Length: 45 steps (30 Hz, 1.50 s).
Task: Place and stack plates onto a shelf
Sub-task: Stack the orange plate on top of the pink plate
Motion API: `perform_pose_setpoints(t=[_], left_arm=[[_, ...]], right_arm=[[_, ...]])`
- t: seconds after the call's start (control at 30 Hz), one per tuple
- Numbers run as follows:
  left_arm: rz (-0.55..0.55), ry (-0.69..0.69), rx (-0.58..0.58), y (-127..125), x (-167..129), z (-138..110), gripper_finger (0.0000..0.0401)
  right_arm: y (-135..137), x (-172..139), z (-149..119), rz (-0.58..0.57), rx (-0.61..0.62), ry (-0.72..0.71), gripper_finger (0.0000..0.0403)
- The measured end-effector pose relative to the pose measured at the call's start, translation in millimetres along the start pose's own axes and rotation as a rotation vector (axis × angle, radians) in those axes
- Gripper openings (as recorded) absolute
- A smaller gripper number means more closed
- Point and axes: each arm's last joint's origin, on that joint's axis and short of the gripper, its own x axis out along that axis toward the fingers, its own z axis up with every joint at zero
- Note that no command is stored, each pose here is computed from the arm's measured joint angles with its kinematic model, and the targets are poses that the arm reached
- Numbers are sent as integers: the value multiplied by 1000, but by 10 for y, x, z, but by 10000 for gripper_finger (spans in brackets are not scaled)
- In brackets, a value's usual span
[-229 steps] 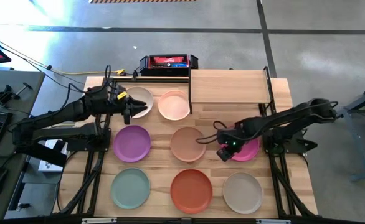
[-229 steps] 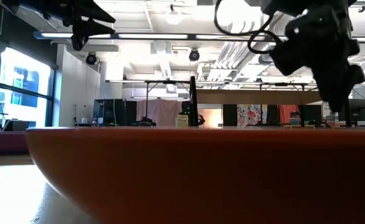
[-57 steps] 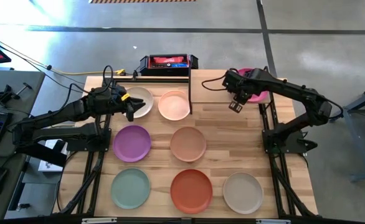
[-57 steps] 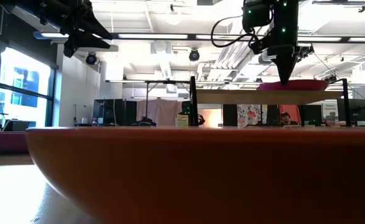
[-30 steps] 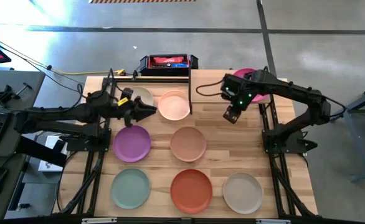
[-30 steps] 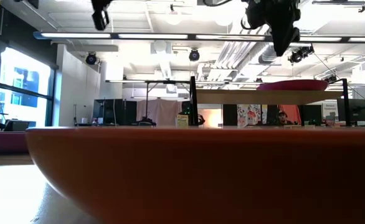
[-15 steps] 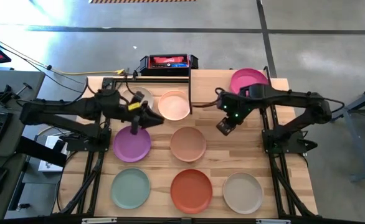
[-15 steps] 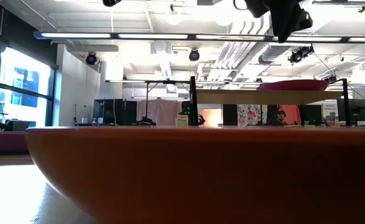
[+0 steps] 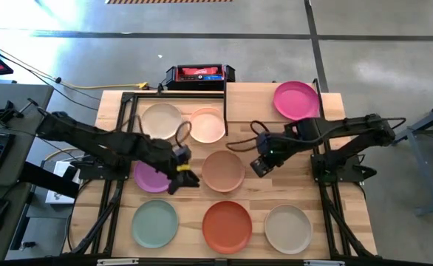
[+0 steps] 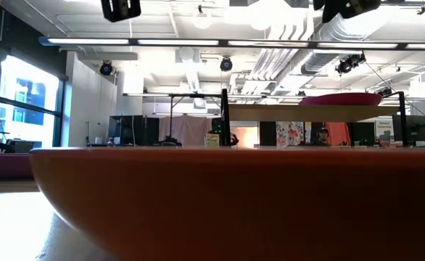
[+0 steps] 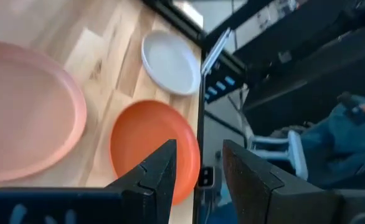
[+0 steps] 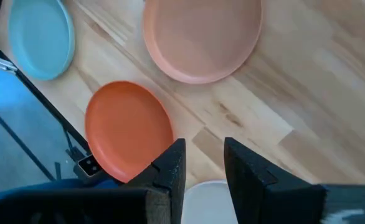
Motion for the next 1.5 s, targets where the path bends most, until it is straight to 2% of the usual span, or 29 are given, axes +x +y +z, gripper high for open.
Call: perform_pose_setpoints(t=[0.33,0.57,0.87,1.5], left_arm=[[72,150,-15,65,471,-249,117],[134,223,-38,177,744,-385,117],[235,221,-84,318,976,-480,117],[308,277,-163,520,1478,-833,117]], right_arm=[[120,49,-228,-29,60,-38,87],[161,81,-291,-45,36,-70,87],[172,116,-303,-64,20,-75,87],[161,115,-302,-80,-79,-78,87]])
